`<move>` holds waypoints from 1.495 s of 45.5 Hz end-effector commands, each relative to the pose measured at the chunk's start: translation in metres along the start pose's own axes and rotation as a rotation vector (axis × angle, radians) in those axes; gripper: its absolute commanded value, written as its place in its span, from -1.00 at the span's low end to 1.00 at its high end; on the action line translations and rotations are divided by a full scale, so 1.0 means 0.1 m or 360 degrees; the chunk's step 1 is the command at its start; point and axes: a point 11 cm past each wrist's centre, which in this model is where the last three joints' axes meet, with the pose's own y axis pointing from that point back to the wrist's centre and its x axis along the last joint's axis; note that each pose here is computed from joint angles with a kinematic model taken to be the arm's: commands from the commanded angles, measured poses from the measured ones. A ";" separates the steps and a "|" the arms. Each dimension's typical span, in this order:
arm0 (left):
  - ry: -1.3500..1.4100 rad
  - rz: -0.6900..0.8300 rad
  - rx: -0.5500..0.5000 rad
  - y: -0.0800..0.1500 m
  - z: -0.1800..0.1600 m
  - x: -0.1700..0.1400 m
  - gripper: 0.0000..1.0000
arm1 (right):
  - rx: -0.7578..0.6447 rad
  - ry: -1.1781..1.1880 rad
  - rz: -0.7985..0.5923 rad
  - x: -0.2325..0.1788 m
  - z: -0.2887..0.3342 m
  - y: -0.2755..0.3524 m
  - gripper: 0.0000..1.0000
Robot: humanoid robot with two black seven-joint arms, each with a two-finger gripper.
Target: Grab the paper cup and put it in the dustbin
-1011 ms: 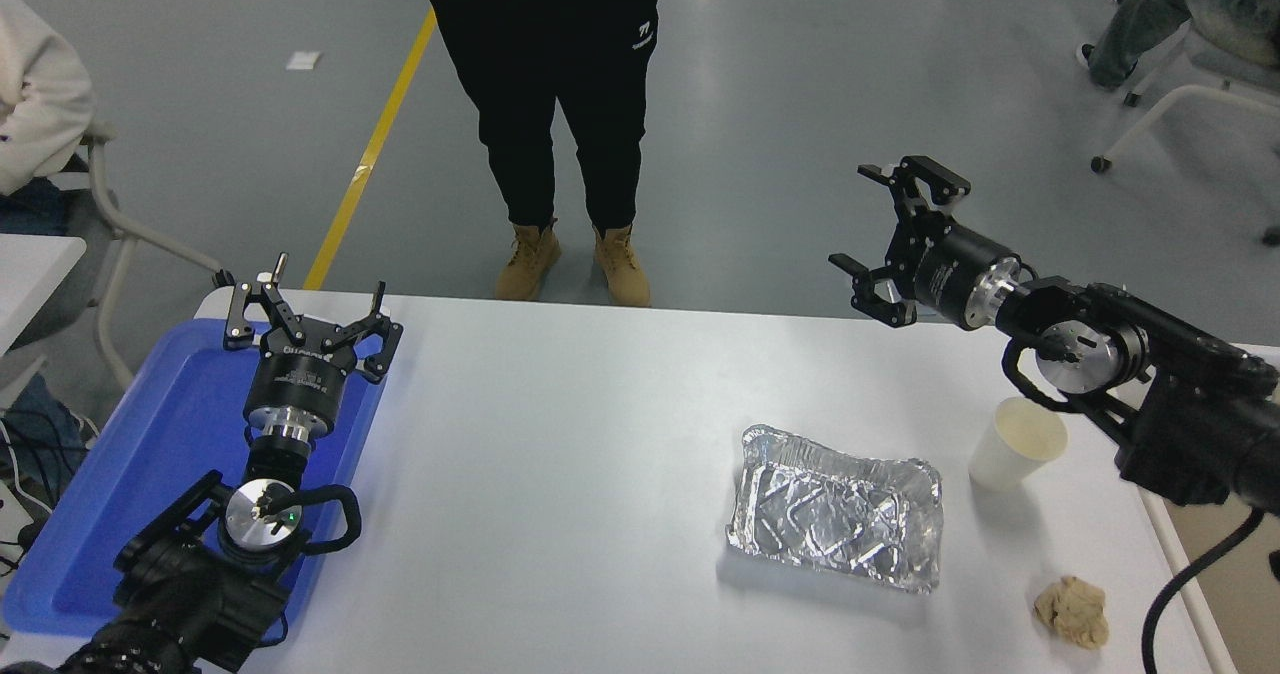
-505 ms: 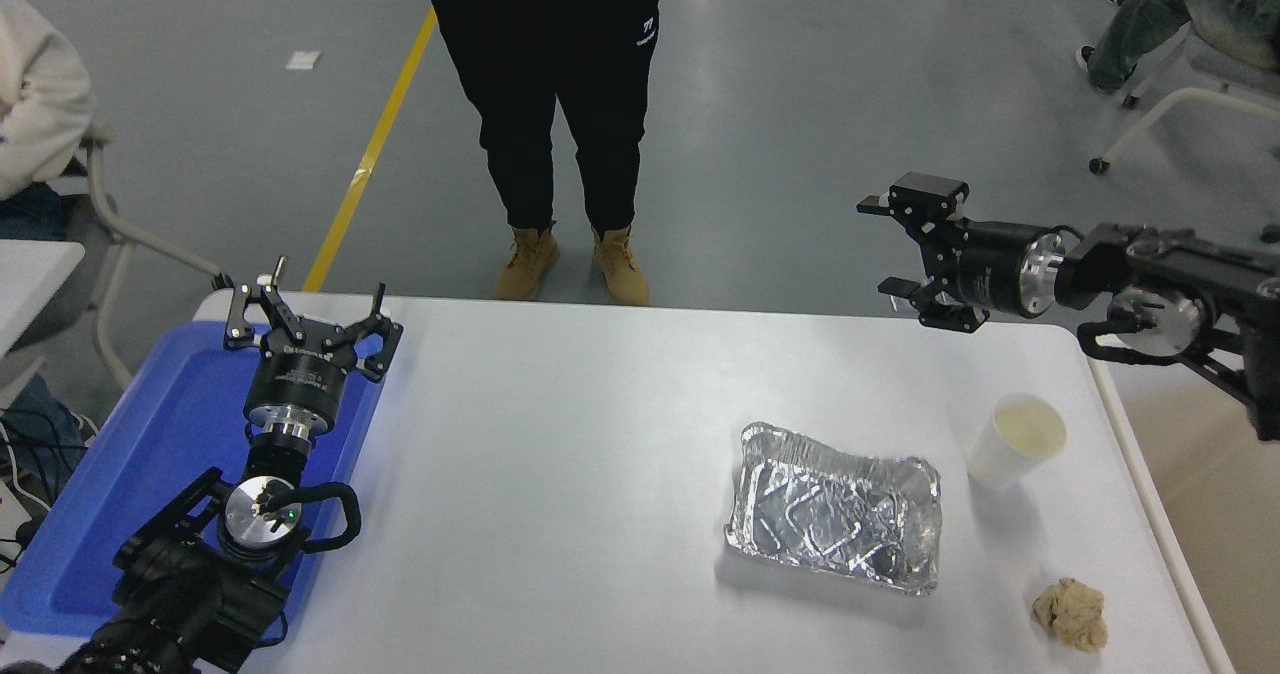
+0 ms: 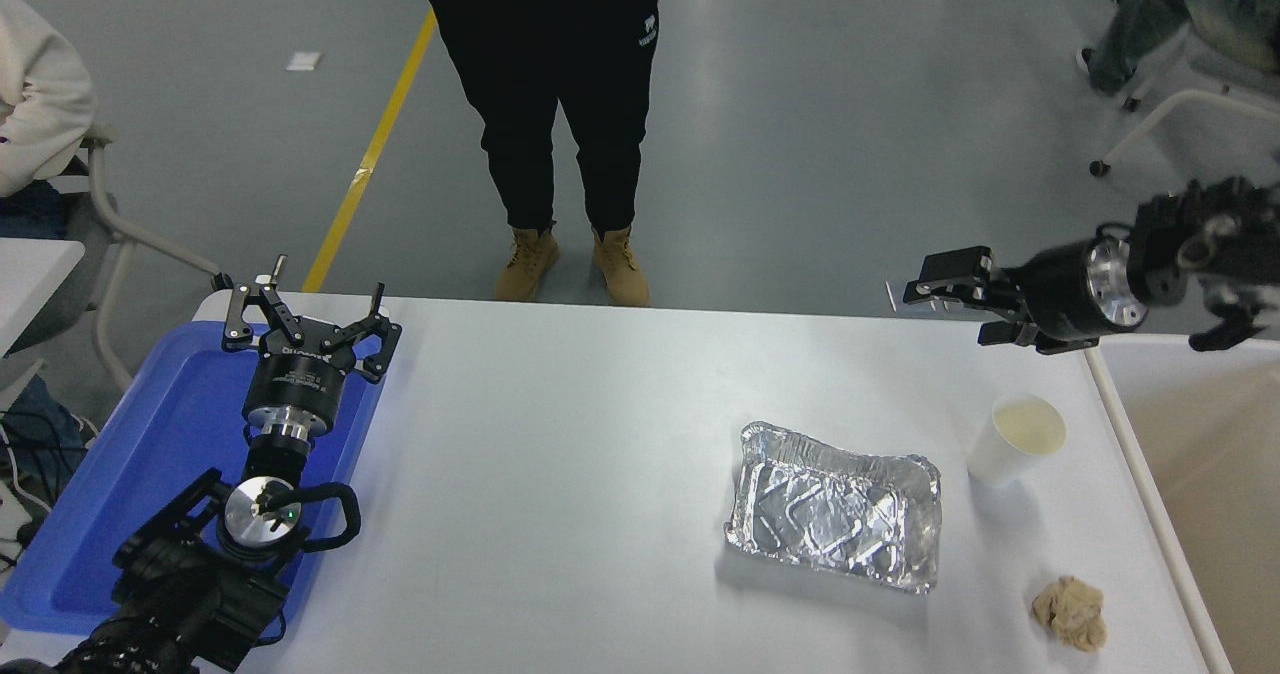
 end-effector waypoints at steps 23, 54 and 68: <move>0.0004 0.0003 -0.0004 0.00 0.00 0.00 1.00 | -0.0318 0.0466 -0.0377 -0.21 -0.69 0.51 1.00; 0.0004 0.0003 -0.0004 0.00 0.00 0.00 1.00 | -0.0326 0.0333 -0.0472 -0.32 -1.05 0.61 1.00; 0.0004 0.0004 -0.0007 0.00 0.00 0.00 1.00 | -0.0350 0.0312 -0.0481 -0.31 -1.03 0.84 1.00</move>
